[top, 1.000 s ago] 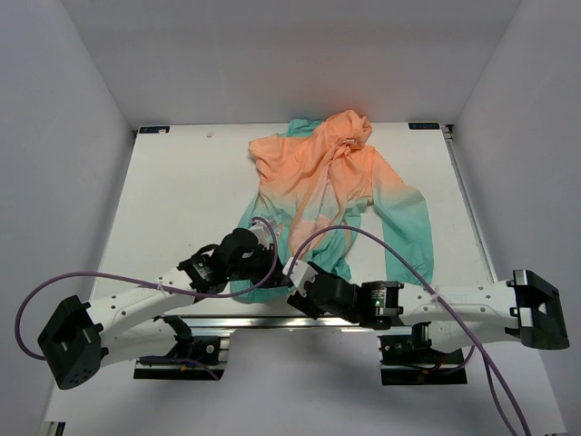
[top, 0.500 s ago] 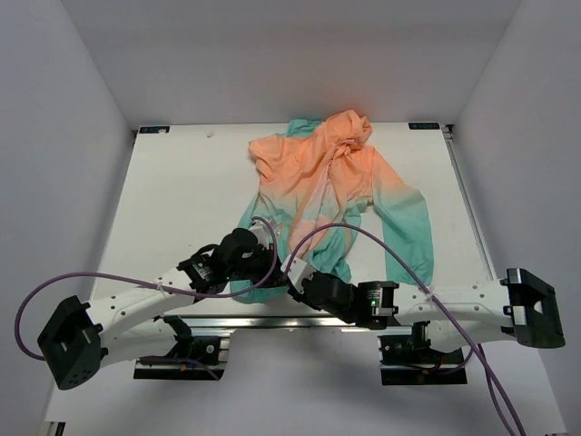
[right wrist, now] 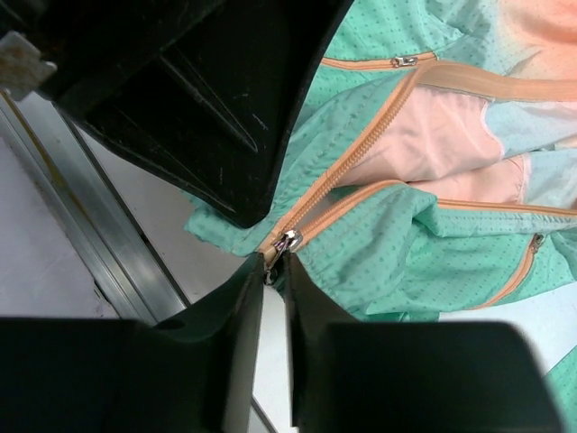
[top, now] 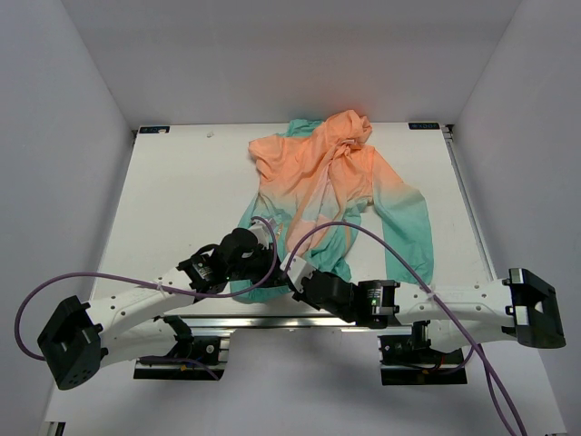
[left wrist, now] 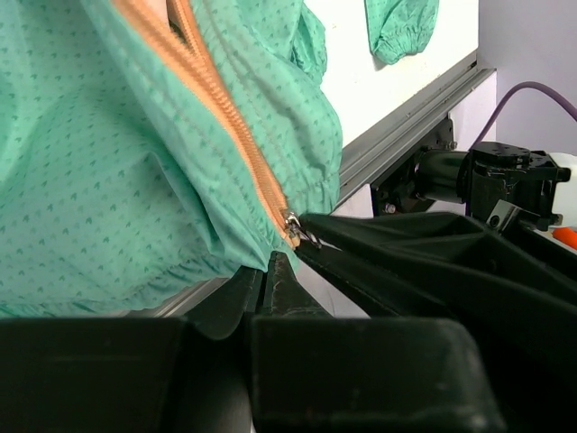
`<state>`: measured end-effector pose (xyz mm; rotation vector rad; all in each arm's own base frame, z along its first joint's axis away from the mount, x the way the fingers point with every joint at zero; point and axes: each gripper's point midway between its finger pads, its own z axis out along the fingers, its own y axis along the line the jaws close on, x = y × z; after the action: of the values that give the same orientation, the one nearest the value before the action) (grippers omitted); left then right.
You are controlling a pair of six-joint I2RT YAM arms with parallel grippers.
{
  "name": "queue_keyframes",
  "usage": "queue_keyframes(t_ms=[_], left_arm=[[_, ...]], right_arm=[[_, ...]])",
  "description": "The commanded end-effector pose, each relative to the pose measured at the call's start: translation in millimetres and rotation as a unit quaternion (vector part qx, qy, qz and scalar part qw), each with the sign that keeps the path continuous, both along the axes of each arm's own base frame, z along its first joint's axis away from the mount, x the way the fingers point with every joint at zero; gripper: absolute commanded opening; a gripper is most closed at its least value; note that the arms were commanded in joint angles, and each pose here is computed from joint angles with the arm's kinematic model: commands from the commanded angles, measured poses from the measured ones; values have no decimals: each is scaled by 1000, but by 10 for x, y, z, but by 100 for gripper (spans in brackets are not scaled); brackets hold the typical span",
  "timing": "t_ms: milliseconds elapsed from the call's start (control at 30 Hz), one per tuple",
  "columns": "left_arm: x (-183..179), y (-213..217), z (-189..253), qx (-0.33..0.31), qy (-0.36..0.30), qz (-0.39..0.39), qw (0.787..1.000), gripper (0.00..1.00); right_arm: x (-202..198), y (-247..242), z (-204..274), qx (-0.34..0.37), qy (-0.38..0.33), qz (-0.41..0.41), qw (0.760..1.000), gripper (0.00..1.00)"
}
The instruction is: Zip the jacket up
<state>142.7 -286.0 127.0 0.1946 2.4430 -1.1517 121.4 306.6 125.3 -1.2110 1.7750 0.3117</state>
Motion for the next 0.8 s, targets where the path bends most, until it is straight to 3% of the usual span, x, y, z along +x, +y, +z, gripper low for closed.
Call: queue_keyframes(t_ms=[0,100,300,767], left_arm=[[3,-68,173,-23,-19,-13,999,0],[7,-68,200,-26,-23,-13,999,0],[1,-52,171,-19,-21,-13,1000,0],[17,-35,177,-10,-27,-14,999,0]], right_arm=[[2,127,282,45,-1,-3,999,18],[41,105,257,39,-5,-17,999,6],[91,82,181,9,-14,-28,999,0],[58,26,114,-10,-11,-17,1000,0]])
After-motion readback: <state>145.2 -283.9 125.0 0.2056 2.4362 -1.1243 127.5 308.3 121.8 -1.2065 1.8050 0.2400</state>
